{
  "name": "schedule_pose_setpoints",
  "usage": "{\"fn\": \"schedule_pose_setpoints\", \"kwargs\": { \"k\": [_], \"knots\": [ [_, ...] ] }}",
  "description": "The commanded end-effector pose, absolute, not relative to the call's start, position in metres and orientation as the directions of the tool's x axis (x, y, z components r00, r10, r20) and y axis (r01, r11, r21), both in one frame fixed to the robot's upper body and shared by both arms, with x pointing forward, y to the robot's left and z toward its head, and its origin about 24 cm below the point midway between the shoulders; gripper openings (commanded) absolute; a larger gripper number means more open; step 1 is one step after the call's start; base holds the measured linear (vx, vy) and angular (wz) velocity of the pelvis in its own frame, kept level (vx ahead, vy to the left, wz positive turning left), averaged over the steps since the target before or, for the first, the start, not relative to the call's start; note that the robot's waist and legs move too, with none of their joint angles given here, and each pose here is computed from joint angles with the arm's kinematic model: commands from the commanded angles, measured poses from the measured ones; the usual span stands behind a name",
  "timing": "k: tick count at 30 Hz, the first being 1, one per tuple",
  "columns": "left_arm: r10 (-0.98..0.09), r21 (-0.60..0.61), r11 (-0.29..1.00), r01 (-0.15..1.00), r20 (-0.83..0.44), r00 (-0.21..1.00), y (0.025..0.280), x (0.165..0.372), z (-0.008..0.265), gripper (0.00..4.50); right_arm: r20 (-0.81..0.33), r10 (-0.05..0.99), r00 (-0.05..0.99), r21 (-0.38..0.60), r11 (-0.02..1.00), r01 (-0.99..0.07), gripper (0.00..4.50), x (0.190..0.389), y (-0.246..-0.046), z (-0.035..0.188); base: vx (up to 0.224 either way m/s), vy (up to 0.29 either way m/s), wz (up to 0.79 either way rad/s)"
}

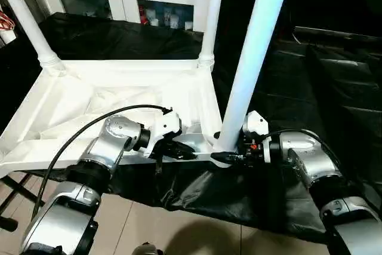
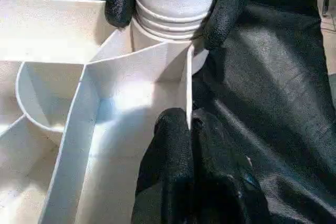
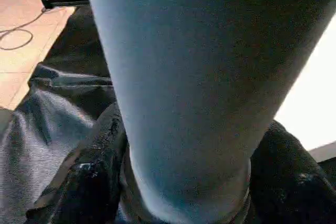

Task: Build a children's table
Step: Rotate leg to tighten

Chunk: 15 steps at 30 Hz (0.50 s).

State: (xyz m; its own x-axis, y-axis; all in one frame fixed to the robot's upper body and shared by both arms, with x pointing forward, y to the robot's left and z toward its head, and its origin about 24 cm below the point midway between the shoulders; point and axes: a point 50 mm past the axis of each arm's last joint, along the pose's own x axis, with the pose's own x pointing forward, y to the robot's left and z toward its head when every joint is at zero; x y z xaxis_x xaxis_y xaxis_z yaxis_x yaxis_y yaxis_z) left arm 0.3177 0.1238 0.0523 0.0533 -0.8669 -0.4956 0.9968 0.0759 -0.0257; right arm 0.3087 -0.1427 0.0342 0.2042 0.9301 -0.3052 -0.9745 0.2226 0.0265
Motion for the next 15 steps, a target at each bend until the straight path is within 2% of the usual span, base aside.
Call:
{"fn": "schedule_pose_setpoints", "kwargs": {
  "k": [1, 3, 4, 5, 7, 8, 11, 15],
  "knots": [
    [-0.902, 0.029, 0.121, 0.992, -0.415, 0.122, 0.109, 0.324, 0.064, 0.0, -0.298, 0.932, 0.206, 0.049, 0.231, -0.972, 2.69, 0.303, -0.126, 0.022, 0.0, 0.0, 0.0],
    [-0.888, 0.052, 0.187, 0.981, -0.419, 0.191, 0.106, 0.329, 0.063, 0.0, -0.291, 0.893, 0.343, 0.021, 0.365, -0.931, 2.69, 0.311, -0.122, 0.021, 0.0, 0.0, 0.0],
    [-0.883, 0.055, 0.204, 0.977, -0.42, 0.208, 0.105, 0.331, 0.063, 0.0, -0.291, 0.882, 0.37, 0.021, 0.393, -0.919, 2.69, 0.313, -0.121, 0.02, 0.0, 0.0, 0.0],
    [-0.865, 0.069, 0.264, 0.962, -0.424, 0.268, 0.1, 0.336, 0.063, 0.0, -0.288, 0.829, 0.48, 0.025, 0.508, -0.861, 2.69, 0.32, -0.119, 0.018, 0.0, 0.0, 0.0],
    [-0.846, 0.078, 0.314, 0.946, -0.429, 0.316, 0.095, 0.34, 0.062, 0.0, -0.282, 0.79, 0.544, 0.03, 0.574, -0.818, 2.68, 0.324, -0.115, 0.016, 0.0, 0.0, 0.0],
    [-0.822, 0.086, 0.378, 0.922, -0.427, 0.377, 0.086, 0.344, 0.06, 0.0, -0.281, 0.738, 0.613, 0.03, 0.646, -0.763, 2.68, 0.327, -0.109, 0.014, 0.0, 0.0, 0.0],
    [-0.804, 0.085, 0.428, 0.9, -0.418, 0.422, 0.069, 0.346, 0.059, 0.0, -0.311, 0.637, 0.705, 0.01, 0.744, -0.668, 2.68, 0.332, -0.098, 0.009, 0.0, 0.0, 0.0],
    [-0.812, 0.096, 0.425, 0.9, -0.4, 0.426, 0.049, 0.345, 0.061, 0.0, -0.286, 0.617, 0.733, 0.036, 0.771, -0.636, 2.68, 0.333, -0.075, 0.01, 0.0, 0.0, 0.0]
  ]
}}
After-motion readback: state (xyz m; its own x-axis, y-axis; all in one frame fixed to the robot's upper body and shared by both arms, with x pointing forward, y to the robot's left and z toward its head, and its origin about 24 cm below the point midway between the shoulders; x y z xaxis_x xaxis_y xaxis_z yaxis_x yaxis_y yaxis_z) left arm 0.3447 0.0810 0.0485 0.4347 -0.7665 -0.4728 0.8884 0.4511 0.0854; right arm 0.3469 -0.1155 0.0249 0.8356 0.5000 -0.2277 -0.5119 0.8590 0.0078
